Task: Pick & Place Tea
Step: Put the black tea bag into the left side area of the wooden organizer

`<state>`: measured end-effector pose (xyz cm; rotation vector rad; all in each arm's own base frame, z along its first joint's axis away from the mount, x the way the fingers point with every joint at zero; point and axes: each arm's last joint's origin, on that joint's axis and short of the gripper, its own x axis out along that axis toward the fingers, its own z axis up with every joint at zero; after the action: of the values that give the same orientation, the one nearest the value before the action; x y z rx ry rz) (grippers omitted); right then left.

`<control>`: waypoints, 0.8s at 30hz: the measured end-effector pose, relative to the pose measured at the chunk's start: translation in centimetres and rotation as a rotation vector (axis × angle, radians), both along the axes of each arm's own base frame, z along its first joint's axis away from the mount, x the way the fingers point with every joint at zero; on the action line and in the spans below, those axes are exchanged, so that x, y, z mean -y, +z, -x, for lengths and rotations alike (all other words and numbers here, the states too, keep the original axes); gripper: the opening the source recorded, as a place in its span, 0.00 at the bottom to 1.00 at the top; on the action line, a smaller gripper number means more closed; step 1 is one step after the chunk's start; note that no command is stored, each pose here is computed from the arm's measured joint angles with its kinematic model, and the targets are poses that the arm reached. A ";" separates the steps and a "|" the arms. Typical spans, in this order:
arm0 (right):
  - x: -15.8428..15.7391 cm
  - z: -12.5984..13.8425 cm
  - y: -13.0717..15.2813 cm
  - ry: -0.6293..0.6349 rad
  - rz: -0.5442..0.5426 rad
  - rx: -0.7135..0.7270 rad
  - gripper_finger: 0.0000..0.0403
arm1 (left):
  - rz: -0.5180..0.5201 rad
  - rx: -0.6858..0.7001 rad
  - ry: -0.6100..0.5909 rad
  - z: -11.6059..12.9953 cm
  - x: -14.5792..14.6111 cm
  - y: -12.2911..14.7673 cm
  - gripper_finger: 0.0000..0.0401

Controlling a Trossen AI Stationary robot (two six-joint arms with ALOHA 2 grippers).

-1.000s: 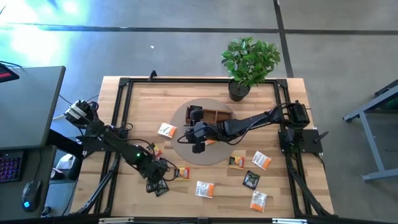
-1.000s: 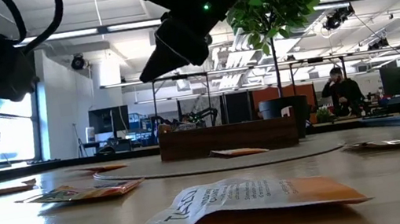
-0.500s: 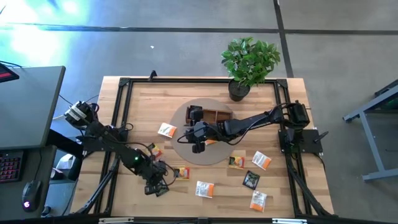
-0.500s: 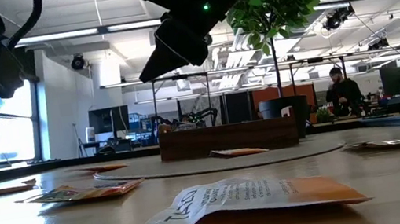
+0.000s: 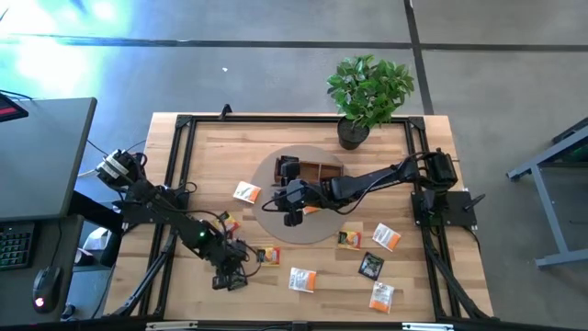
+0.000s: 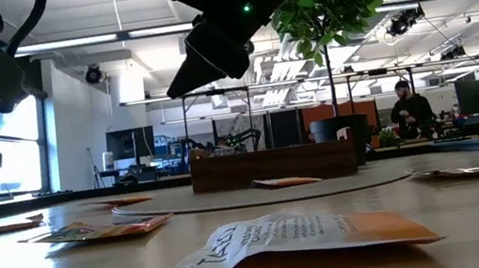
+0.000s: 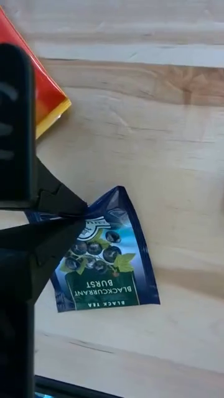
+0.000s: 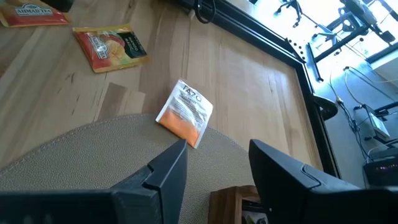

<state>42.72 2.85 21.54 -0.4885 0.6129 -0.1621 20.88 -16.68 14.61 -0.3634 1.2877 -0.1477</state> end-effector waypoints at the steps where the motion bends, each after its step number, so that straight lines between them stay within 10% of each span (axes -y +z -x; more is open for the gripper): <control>1: 0.0 0.0 0.0 0.000 0.007 -0.001 0.42 | -0.010 0.007 -0.009 -0.2 -0.1 0.2 0.03; 10: -0.7 2.2 1.0 -0.142 0.223 -0.161 0.42 | -0.314 0.010 -0.014 -2.3 -3.0 3.6 0.01; 20: -0.3 9.5 4.4 -0.491 -0.195 -0.324 0.37 | -0.867 0.127 -0.095 -6.7 -9.0 10.4 0.00; 24: 0.0 11.1 4.2 -0.632 -0.198 -0.391 0.35 | -0.995 0.189 -0.079 -8.7 -12.1 12.3 0.00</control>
<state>31.60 2.82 25.77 -0.1175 1.1450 -0.6077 29.61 -4.55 26.93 0.5423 1.0441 0.3827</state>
